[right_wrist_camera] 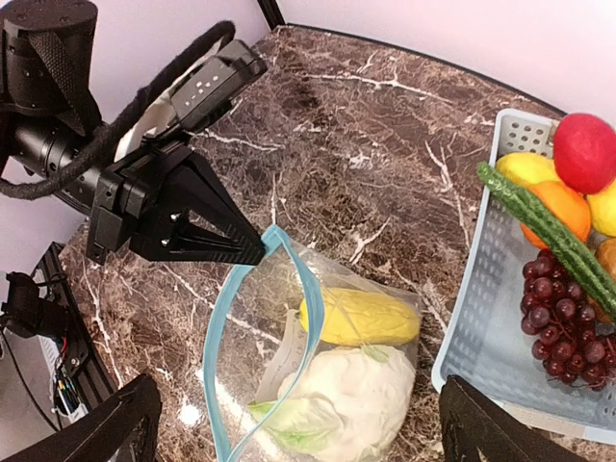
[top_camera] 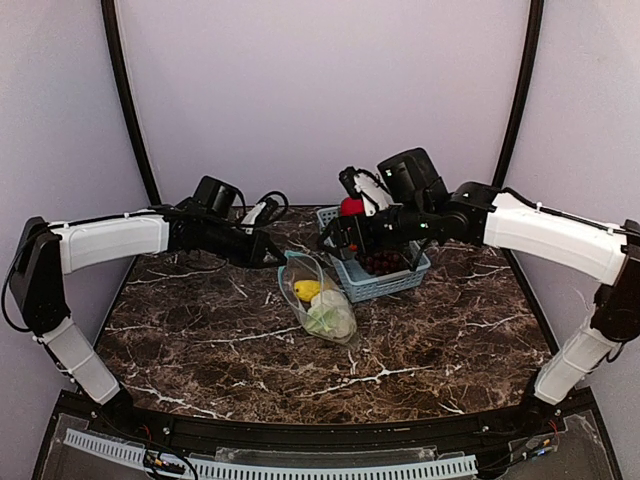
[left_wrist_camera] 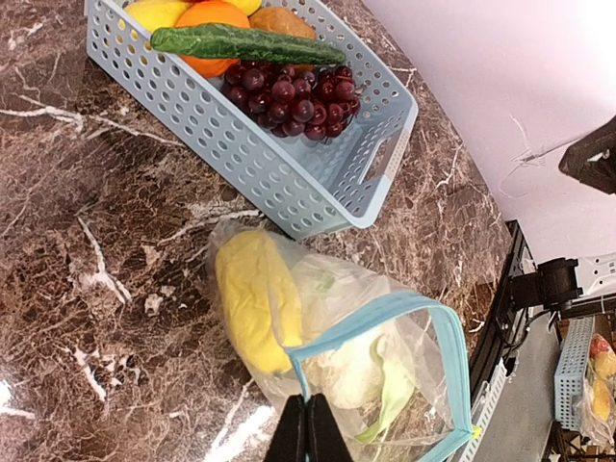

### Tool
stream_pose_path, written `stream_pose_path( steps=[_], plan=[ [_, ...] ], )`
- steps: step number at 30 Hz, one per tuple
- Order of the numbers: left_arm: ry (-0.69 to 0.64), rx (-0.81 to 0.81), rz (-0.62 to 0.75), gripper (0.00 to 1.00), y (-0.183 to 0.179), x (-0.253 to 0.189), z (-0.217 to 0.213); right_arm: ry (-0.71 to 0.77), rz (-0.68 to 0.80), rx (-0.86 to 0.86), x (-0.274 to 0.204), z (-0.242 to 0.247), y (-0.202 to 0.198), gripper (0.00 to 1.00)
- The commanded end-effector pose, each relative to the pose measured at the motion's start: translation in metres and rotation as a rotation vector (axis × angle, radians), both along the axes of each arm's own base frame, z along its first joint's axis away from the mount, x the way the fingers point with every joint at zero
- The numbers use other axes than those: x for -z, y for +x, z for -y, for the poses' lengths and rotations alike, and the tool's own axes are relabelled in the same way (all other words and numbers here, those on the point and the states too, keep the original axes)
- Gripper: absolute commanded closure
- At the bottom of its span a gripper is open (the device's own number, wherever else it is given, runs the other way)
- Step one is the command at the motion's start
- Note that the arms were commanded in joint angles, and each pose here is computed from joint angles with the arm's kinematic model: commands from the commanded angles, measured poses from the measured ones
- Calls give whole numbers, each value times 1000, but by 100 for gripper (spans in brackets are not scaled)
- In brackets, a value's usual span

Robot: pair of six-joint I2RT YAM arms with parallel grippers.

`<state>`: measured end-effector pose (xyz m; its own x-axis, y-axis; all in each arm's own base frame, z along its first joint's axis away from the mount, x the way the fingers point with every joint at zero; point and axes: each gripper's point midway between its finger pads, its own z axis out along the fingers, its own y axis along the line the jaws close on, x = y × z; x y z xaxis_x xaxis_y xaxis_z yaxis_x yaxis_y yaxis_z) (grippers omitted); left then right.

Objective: Place the food in the zip-top bag and seal the zipper
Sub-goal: Adjust the fake fruit in the zipper food storage bag, then pick up the fake vegetable from the bin.

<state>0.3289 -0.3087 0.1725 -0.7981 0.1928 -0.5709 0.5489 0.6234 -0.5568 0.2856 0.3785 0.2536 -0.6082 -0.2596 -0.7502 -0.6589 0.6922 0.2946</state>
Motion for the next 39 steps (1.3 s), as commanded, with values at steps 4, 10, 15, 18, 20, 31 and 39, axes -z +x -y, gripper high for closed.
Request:
stream_pose_path(
  steps=[4,10,15,18,20,31,39],
  plan=[
    [-22,7,118,99,-4,-59,-16,-125,11,146,16,59,35,1],
    [2,-12,169,99,-6,-63,-29,-182,-15,271,38,93,84,2],
    [35,-42,160,99,-4,-50,-36,-229,-10,358,59,111,131,3],
    [54,-56,162,99,-5,-47,-41,-238,-20,382,74,117,157,7],
    [60,-62,169,99,-5,-48,-42,-248,-25,399,84,121,174,10],
    [89,-71,167,99,-3,-42,-46,-308,-18,435,125,132,236,28],
    [88,-66,153,99,-3,-39,-44,-413,-24,480,156,143,257,34]
  ],
)
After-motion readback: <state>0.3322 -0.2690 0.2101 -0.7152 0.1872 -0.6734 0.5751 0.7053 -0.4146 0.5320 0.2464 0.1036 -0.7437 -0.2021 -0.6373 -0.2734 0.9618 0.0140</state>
